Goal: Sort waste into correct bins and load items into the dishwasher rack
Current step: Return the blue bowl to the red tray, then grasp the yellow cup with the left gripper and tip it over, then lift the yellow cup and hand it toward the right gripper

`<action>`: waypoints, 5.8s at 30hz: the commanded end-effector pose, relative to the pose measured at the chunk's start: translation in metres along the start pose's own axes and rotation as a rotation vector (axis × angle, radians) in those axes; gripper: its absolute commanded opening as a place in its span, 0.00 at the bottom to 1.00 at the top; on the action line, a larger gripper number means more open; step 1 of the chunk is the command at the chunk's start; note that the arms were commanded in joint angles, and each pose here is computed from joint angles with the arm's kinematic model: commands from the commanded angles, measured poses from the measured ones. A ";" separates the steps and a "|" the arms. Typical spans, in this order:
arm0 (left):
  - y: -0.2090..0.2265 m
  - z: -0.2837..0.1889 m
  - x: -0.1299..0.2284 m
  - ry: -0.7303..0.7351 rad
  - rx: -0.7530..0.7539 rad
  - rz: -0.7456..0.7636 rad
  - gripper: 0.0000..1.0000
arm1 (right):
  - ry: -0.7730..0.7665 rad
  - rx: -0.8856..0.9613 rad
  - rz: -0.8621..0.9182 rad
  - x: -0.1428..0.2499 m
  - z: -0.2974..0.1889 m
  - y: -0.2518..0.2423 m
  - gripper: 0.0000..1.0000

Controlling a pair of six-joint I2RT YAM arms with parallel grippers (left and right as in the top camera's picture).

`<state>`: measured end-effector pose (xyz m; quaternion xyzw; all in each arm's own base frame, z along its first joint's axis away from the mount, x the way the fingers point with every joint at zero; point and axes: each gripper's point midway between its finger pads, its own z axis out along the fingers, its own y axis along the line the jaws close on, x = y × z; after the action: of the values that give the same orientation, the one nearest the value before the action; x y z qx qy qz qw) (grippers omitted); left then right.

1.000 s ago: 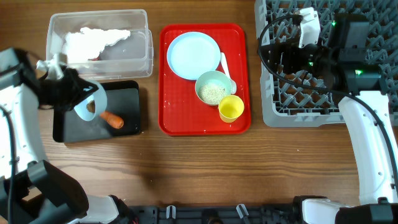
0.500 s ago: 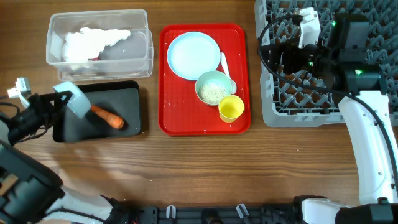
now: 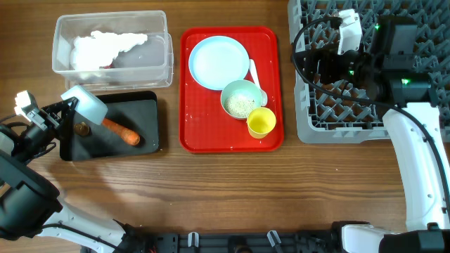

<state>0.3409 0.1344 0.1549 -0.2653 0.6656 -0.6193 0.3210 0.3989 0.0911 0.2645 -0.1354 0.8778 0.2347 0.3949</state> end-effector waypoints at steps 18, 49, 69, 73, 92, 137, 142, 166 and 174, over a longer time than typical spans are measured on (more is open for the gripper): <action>-0.007 0.200 0.226 0.590 -0.943 0.960 0.04 | 0.031 0.012 0.016 0.007 0.002 -0.001 1.00; -0.011 0.347 0.261 0.710 -0.638 1.310 0.69 | 0.049 0.020 0.028 0.011 0.002 -0.002 1.00; 0.040 0.283 0.328 0.907 -0.969 0.809 0.50 | 0.026 0.150 0.177 0.012 -0.012 -0.043 1.00; 0.052 0.283 0.322 0.891 -1.024 0.843 0.37 | 0.034 0.150 0.181 0.013 -0.012 -0.042 0.99; 0.025 0.296 0.348 0.952 -0.853 0.760 0.10 | 0.036 0.150 0.182 0.014 -0.012 -0.042 1.00; 0.040 0.241 0.375 1.172 -0.755 0.530 0.27 | 0.057 0.149 0.167 0.019 -0.012 -0.042 1.00; 0.037 0.245 0.399 1.210 -0.712 0.581 0.08 | 0.058 0.149 0.168 0.019 -0.012 -0.042 1.00; -0.197 0.235 0.251 0.945 0.390 0.495 0.04 | -0.195 -0.637 -0.134 -0.025 -0.039 0.050 1.00; -0.198 0.237 0.254 0.949 0.403 0.518 0.04 | -0.162 -0.963 -0.145 -0.009 0.001 0.080 1.00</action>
<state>0.3556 -0.2277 0.3035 0.2524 0.6685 -0.6808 0.1610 0.3814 0.1398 0.2923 -0.3102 0.6591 0.5686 0.3821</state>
